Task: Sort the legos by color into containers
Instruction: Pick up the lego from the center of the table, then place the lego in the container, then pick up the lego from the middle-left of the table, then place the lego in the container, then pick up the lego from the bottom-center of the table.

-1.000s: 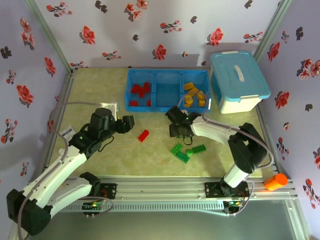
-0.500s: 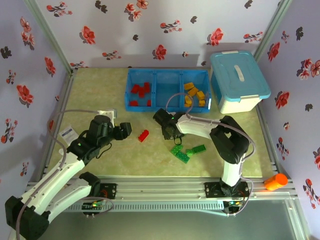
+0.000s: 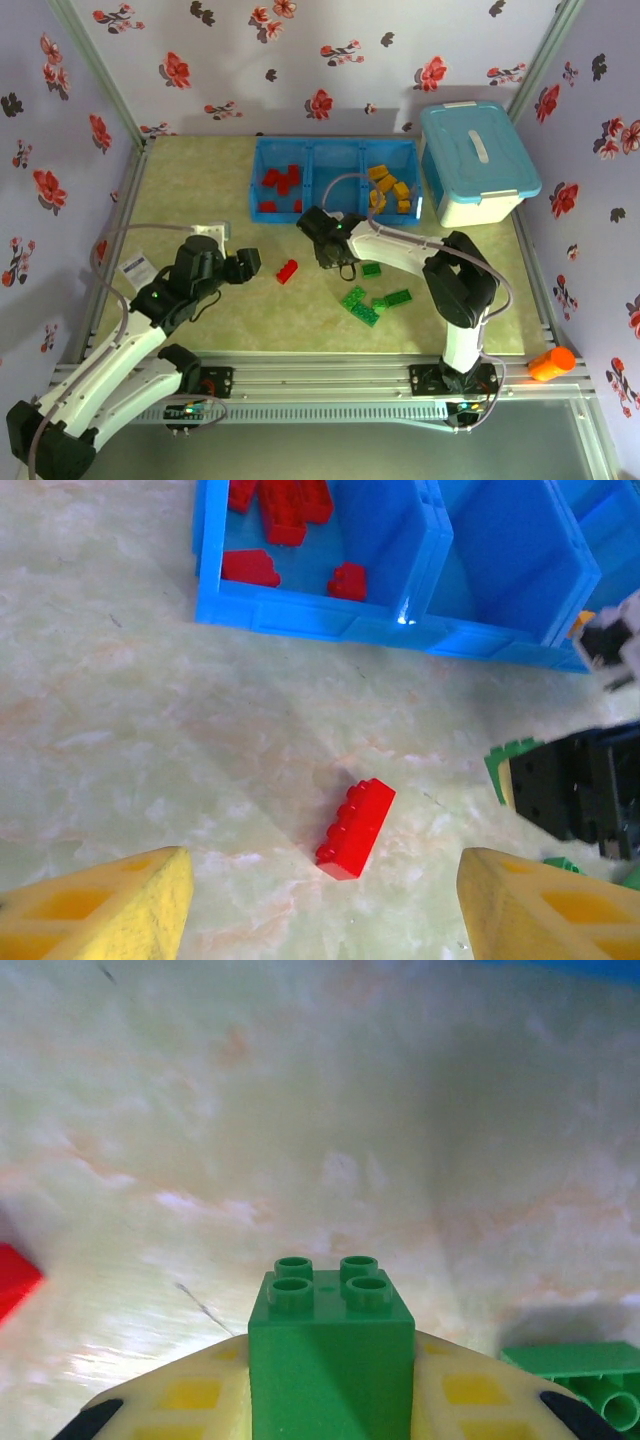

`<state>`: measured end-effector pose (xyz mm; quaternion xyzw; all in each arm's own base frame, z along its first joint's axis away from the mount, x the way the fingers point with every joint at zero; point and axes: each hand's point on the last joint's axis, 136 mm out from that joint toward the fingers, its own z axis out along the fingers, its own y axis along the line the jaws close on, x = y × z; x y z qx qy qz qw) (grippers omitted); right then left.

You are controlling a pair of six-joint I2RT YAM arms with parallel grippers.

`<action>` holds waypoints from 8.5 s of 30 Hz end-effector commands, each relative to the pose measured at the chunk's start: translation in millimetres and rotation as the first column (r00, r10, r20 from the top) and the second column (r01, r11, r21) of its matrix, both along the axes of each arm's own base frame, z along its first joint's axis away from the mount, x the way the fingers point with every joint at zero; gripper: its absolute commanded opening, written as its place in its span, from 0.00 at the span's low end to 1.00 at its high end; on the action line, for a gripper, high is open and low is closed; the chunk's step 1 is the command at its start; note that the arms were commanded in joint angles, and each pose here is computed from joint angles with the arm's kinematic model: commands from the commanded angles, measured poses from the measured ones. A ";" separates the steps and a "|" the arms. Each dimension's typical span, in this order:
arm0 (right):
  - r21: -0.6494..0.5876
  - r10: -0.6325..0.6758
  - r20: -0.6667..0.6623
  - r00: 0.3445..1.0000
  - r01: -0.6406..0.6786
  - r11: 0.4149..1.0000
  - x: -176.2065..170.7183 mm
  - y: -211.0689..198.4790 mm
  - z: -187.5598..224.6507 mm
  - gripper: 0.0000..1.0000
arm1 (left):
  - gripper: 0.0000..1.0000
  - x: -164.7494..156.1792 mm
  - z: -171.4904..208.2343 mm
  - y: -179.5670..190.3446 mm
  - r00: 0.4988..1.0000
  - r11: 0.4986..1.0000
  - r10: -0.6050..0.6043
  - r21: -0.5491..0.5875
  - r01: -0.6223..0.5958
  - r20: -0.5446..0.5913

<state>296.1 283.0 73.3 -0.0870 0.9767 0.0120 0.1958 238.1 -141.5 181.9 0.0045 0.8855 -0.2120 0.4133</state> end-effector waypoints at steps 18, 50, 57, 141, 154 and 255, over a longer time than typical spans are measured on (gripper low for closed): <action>0.040 -0.060 0.083 0.995 0.057 0.998 146.0 -18.5 65.4 0.30 | 0.69 -44.0 -39.2 -13.6 0.996 0.998 -0.048 0.028 0.050 -0.074; 0.307 -0.162 0.246 0.956 0.081 0.948 89.7 -55.2 127.0 0.77 | 0.70 -62.2 -53.2 -180.6 0.856 0.838 -0.498 0.176 0.516 -0.138; 0.313 -0.207 0.258 0.944 0.121 0.942 53.7 -88.2 117.0 0.78 | 0.69 -64.2 -82.7 -221.2 0.797 0.770 -0.548 0.219 0.599 -0.254; 0.509 -0.425 0.159 0.891 0.295 0.809 -58.5 -177.2 71.7 0.75 | 0.26 204.5 16.7 -176.0 0.977 0.935 -0.190 0.284 0.211 -0.100; 0.514 -0.359 0.110 0.927 0.256 0.819 -68.5 -165.2 60.0 0.76 | 0.33 245.3 -3.7 -183.7 0.972 0.936 -0.167 0.282 0.209 -0.167; -0.130 0.307 0.159 0.938 -0.288 0.949 -10.8 1.8 63.2 0.29 | 0.57 1.5 -52.9 -37.0 0.994 0.995 -0.013 0.099 0.024 -0.106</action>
